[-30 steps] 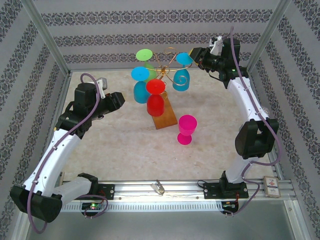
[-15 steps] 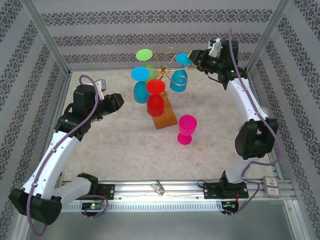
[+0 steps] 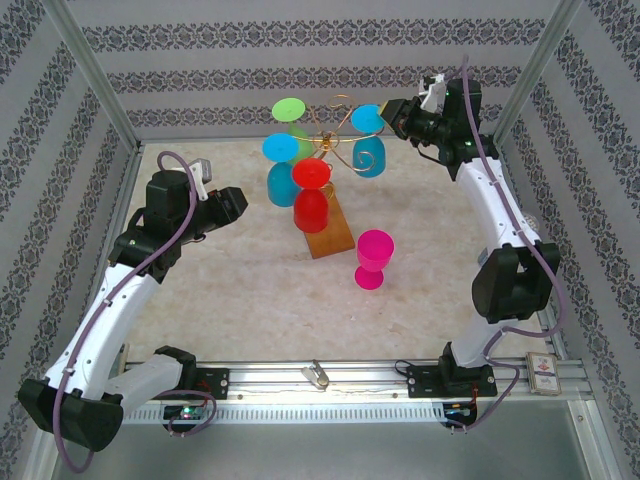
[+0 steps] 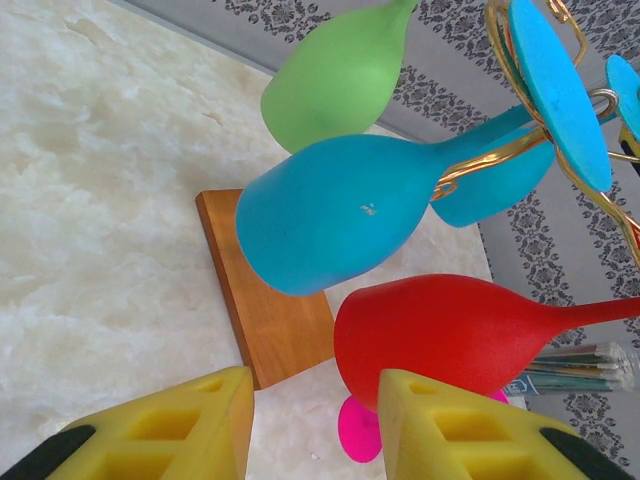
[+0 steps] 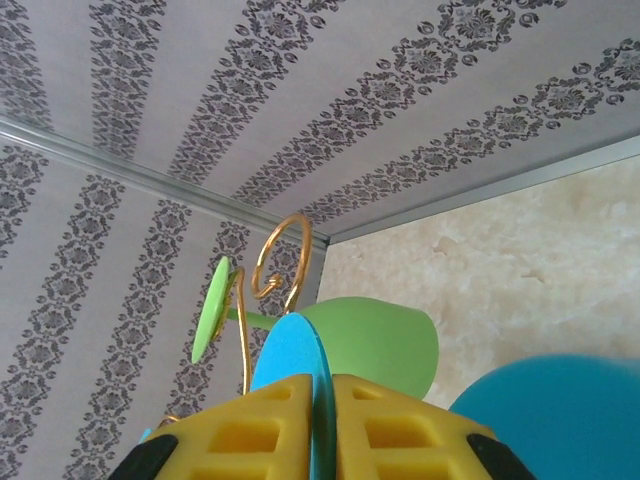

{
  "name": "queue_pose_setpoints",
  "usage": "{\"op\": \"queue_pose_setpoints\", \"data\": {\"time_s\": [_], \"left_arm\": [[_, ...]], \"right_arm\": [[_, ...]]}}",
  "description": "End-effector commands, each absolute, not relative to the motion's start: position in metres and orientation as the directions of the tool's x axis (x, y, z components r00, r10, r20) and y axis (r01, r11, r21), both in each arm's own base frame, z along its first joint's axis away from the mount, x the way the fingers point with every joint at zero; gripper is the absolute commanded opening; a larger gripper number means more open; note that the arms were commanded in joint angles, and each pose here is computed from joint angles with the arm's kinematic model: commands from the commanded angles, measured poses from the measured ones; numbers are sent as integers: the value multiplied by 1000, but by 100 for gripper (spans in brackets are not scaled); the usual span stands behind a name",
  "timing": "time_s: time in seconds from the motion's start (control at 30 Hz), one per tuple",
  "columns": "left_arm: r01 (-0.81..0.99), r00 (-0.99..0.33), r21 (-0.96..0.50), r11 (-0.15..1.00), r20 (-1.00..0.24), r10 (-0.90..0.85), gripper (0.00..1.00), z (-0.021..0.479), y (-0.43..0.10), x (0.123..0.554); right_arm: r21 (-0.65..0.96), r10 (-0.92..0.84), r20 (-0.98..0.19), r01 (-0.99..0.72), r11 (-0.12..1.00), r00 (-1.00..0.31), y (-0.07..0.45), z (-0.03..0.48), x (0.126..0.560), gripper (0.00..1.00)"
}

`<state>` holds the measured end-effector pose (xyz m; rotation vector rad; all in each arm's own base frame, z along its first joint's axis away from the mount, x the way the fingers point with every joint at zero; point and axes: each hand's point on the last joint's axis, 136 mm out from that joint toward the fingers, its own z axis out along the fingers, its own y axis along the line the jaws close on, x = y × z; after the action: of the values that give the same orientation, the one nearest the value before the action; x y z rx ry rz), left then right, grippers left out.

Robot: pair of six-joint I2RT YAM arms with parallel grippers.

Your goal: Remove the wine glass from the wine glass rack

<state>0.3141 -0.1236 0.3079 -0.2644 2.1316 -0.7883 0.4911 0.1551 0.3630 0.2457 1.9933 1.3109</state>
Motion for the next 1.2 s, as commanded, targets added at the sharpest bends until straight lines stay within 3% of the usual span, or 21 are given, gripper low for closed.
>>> {"op": "queue_pose_setpoints", "data": {"time_s": [0.0,0.17,0.73,1.17], "left_arm": [[99,-606,-636,765,-648,-461,39,318,-121,316],[98,-604,-639,763,-648,-464,39,318,-121,315],[106,-602,-642,759,-649,-465,39,319,-122,314],[106,-600,-644,758,-649,-468,38,319,-121,312]], "right_arm": [[860,522,-479,-260,438,-706,156,381,482,9],[874,543,-453,-233,426,-707,151,379,483,0],[935,607,-342,-197,294,-718,145,393,479,0],[946,629,-318,-188,265,-710,139,399,470,0]]}}
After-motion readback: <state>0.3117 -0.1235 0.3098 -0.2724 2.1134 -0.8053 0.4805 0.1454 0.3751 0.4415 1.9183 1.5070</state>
